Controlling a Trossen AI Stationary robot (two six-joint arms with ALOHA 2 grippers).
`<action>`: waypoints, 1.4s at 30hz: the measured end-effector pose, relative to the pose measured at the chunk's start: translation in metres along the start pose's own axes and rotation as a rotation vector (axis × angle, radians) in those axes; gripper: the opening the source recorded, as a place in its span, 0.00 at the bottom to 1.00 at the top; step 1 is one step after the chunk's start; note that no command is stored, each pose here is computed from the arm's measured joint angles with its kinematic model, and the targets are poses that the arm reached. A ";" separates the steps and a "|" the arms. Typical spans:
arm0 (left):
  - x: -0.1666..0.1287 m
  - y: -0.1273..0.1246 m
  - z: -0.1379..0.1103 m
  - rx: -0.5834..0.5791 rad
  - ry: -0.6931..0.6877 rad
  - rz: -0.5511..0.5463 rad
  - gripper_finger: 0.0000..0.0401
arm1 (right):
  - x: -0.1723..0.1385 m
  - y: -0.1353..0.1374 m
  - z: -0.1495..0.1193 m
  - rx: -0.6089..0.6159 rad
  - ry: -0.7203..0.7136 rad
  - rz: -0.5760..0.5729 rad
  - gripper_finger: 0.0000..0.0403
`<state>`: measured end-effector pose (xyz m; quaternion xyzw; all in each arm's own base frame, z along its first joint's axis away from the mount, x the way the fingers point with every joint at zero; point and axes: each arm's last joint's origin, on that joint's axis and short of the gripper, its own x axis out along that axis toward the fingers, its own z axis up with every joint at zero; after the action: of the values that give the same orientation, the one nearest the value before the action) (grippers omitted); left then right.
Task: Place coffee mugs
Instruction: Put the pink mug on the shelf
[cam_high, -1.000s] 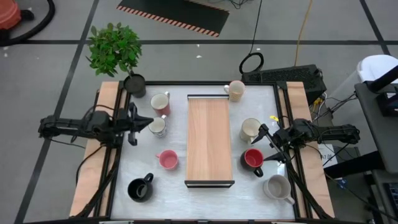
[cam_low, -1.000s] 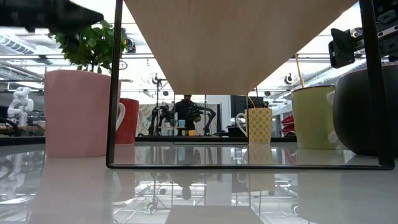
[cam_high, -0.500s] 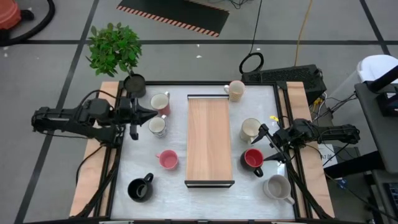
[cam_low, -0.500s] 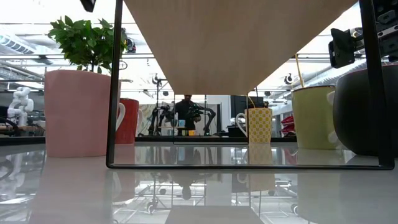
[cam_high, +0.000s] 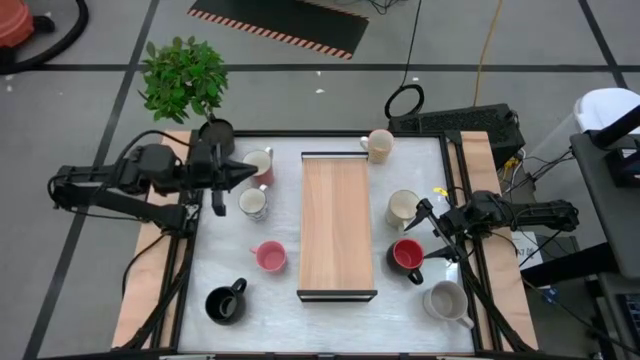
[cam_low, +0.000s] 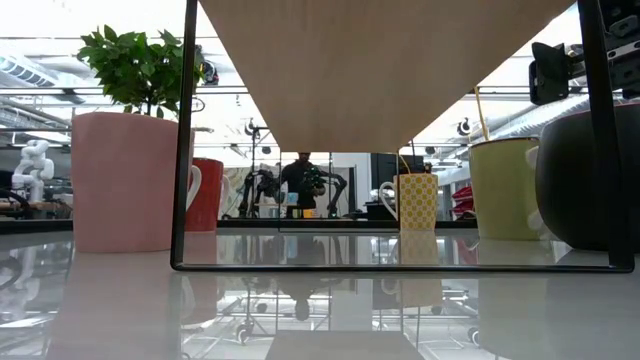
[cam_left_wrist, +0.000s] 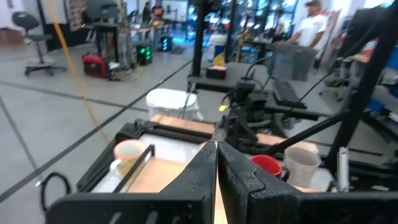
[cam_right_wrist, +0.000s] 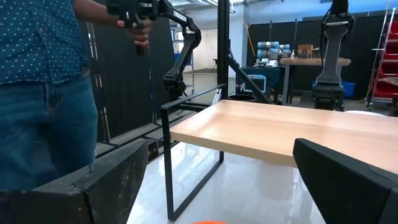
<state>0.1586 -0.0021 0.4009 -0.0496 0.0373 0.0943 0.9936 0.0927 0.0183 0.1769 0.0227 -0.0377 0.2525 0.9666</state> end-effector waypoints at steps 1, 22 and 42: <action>0.002 0.000 0.000 -0.003 0.009 0.008 0.05 | 0.000 0.000 0.000 0.000 -0.001 -0.003 0.97; 0.039 -0.002 0.000 -0.118 0.275 0.096 0.05 | -0.002 0.000 0.021 0.250 -0.222 -0.027 0.97; 0.038 -0.002 -0.001 -0.124 0.281 0.098 0.05 | 0.003 -0.005 0.061 0.257 -0.267 -0.182 0.97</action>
<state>0.1966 0.0029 0.3972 -0.1218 0.1724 0.1370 0.9678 0.0936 0.0118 0.2377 0.1824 -0.1307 0.1614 0.9610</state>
